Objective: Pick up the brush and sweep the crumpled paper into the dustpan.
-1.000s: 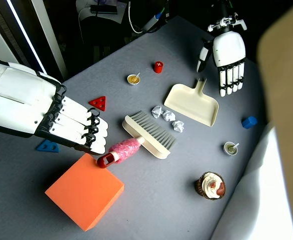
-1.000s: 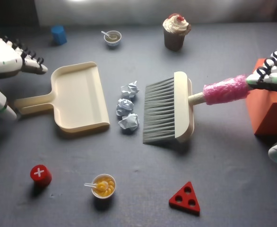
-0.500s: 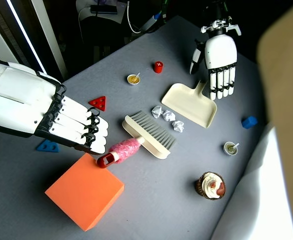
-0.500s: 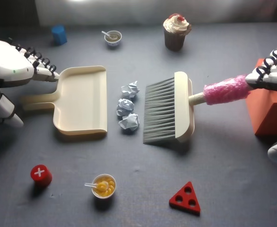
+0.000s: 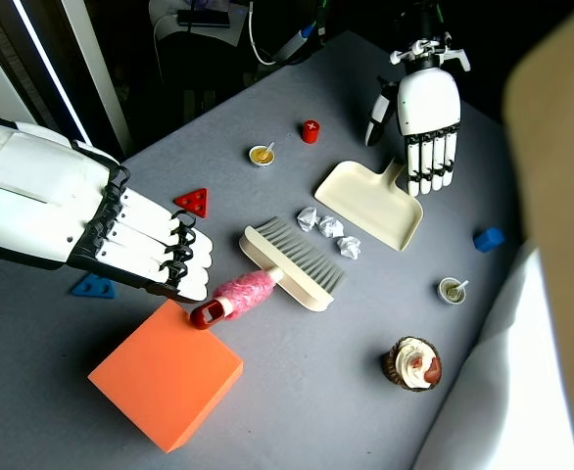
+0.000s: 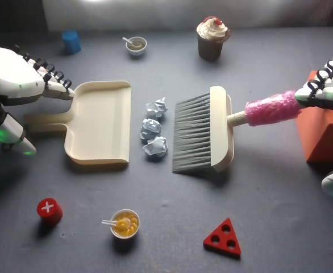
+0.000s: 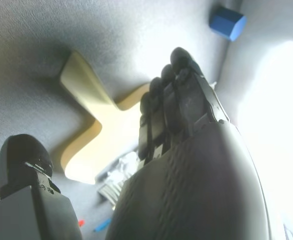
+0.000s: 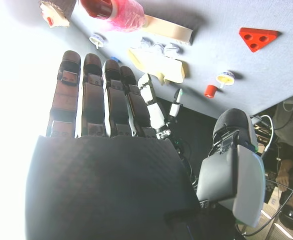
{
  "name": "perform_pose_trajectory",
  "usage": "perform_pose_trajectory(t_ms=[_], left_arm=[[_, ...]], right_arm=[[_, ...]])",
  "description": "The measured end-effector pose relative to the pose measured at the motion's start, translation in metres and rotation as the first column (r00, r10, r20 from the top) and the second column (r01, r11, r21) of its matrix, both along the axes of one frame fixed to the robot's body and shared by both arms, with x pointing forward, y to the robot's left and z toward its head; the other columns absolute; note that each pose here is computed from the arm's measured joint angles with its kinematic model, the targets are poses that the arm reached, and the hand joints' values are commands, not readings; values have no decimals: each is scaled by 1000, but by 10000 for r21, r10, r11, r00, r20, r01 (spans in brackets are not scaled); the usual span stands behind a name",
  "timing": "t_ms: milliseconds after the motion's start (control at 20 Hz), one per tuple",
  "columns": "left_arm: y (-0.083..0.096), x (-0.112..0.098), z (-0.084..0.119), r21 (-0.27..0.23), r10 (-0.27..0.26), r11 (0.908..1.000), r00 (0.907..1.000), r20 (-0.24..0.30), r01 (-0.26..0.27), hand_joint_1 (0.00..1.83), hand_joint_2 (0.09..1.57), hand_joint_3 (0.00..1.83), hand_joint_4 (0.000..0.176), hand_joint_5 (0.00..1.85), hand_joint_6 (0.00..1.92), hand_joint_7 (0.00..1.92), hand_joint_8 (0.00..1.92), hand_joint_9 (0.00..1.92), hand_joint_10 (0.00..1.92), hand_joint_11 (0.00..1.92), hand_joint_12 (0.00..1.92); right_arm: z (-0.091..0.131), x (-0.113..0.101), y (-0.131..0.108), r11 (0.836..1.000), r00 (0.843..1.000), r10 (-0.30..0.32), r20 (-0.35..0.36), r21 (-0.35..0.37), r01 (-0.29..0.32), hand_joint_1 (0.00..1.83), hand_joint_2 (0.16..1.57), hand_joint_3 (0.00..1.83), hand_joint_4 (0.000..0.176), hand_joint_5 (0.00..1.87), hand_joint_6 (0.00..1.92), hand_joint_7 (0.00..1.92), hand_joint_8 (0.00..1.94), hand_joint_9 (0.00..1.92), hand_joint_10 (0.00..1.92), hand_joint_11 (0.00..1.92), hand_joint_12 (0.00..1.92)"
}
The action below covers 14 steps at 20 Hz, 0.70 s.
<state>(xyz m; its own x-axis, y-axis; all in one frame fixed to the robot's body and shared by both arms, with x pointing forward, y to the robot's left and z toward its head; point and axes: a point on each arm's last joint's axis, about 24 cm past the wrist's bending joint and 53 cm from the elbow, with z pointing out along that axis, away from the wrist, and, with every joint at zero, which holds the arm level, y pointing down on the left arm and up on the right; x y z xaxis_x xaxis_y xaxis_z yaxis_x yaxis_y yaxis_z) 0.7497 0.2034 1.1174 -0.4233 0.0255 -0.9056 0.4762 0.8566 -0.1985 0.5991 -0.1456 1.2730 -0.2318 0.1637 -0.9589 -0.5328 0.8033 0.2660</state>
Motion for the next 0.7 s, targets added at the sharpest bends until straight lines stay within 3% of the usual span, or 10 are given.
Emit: perform_pose_trajectory(t_ms=[350, 700], left_arm=[[0, 0, -2, 343, -104, 9994, 9998, 145, 99, 774, 944, 2, 0, 245, 4, 251, 4, 249, 3, 270, 15], [9, 8, 0, 721, 146, 9972, 9990, 420, -176, 787, 928, 0, 0, 272, 15, 273, 12, 281, 14, 297, 24]], right_arm=[[0, 0, 0, 10000, 10000, 0, 0, 0, 0, 0, 967, 0, 0, 141, 0, 166, 1, 190, 4, 175, 14], [0, 0, 0, 10000, 10000, -4, 0, 0, 4, 0, 960, 0, 0, 156, 2, 176, 1, 193, 1, 177, 11]])
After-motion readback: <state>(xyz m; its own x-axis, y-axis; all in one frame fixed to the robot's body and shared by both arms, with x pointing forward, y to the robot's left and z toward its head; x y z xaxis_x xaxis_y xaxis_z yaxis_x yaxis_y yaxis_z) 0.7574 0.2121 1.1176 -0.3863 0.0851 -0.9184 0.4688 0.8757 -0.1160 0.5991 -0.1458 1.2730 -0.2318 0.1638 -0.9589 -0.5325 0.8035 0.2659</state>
